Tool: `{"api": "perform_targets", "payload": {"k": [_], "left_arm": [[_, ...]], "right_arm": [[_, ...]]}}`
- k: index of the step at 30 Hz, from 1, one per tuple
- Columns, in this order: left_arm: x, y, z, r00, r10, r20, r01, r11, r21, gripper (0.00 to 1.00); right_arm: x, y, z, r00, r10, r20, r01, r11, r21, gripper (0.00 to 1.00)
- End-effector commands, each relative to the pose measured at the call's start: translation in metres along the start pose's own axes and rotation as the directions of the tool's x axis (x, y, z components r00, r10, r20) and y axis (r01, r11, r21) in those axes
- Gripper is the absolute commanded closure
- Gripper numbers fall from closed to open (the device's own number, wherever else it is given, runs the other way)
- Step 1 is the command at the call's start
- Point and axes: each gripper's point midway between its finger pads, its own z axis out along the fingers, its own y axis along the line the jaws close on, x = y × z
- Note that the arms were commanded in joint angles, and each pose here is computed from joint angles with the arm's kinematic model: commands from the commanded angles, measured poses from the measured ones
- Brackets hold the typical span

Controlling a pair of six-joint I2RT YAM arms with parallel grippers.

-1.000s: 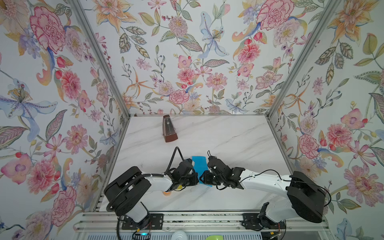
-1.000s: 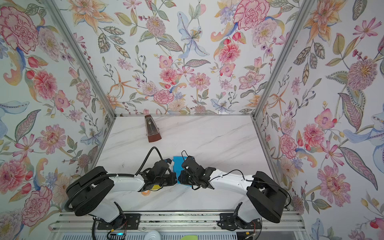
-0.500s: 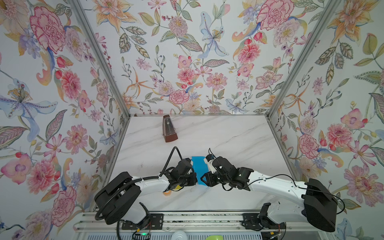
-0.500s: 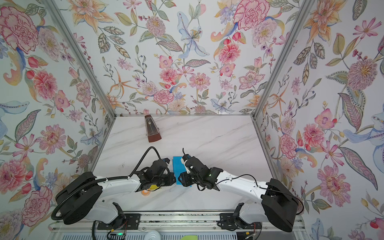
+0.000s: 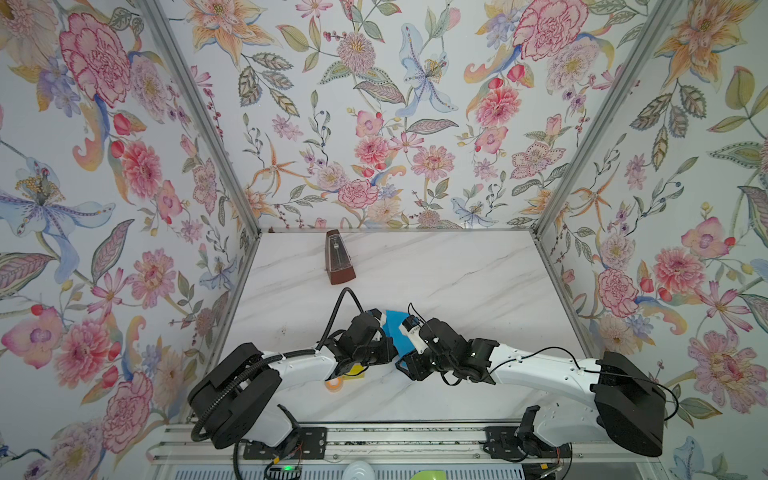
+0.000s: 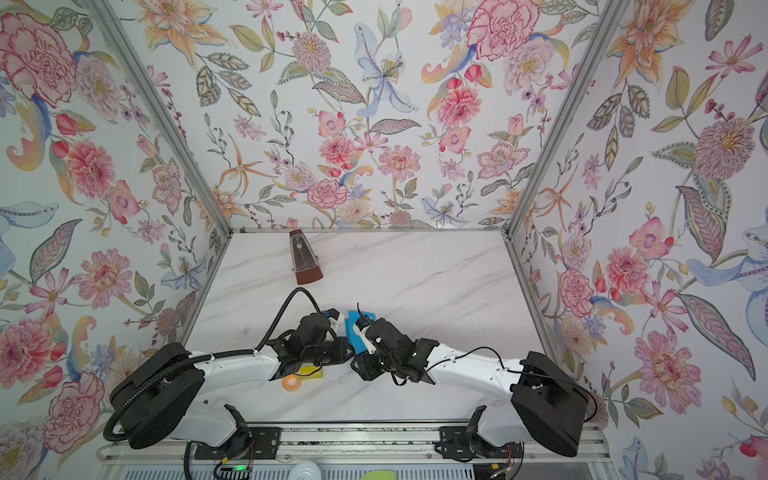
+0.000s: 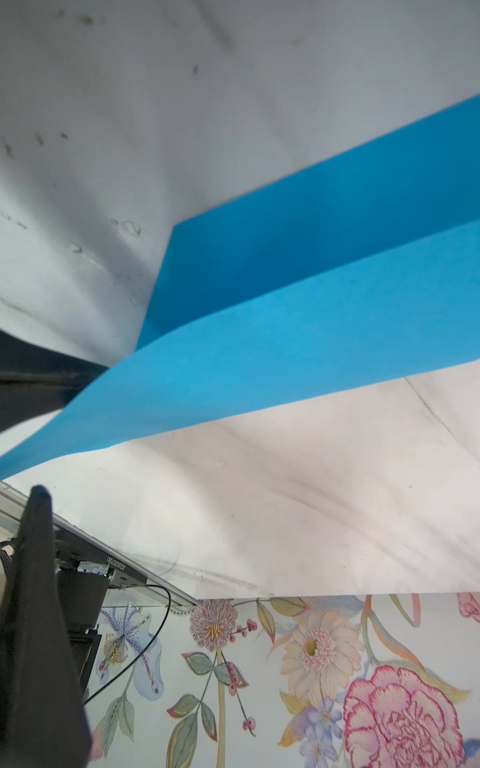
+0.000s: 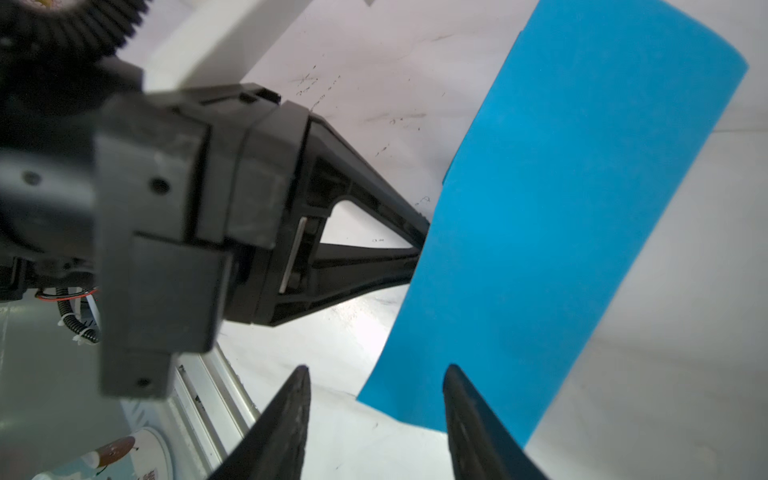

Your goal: Fold a paper plane with a square sheet of paper (fold left side to right side)

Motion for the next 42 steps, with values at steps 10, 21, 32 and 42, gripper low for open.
{"api": "perform_targets", "payload": {"k": [10, 21, 32, 42], "left_arm": [[-0.005, -0.006, 0.003, 1.000, -0.025, 0.000, 0.025, 0.998, 0.060, 0.97], [-0.003, 0.000, 0.000, 1.000, -0.012, -0.005, 0.012, 1.000, 0.019, 0.97], [-0.003, 0.006, -0.001, 1.000, -0.006, -0.007, 0.006, 1.000, -0.006, 0.97], [-0.002, 0.009, -0.002, 1.000, -0.007, -0.009, 0.007, 1.000, -0.013, 0.97]], "right_arm": [[-0.004, -0.016, 0.004, 1.000, -0.006, 0.015, 0.006, 0.999, 0.042, 0.63], [-0.004, -0.024, -0.003, 1.000, 0.022, 0.012, -0.022, 0.998, 0.050, 0.73], [-0.003, -0.029, -0.011, 0.999, 0.033, 0.014, -0.034, 0.996, 0.082, 0.72], [-0.003, -0.034, -0.017, 0.999, 0.037, 0.013, -0.038, 0.994, 0.106, 0.70]]}}
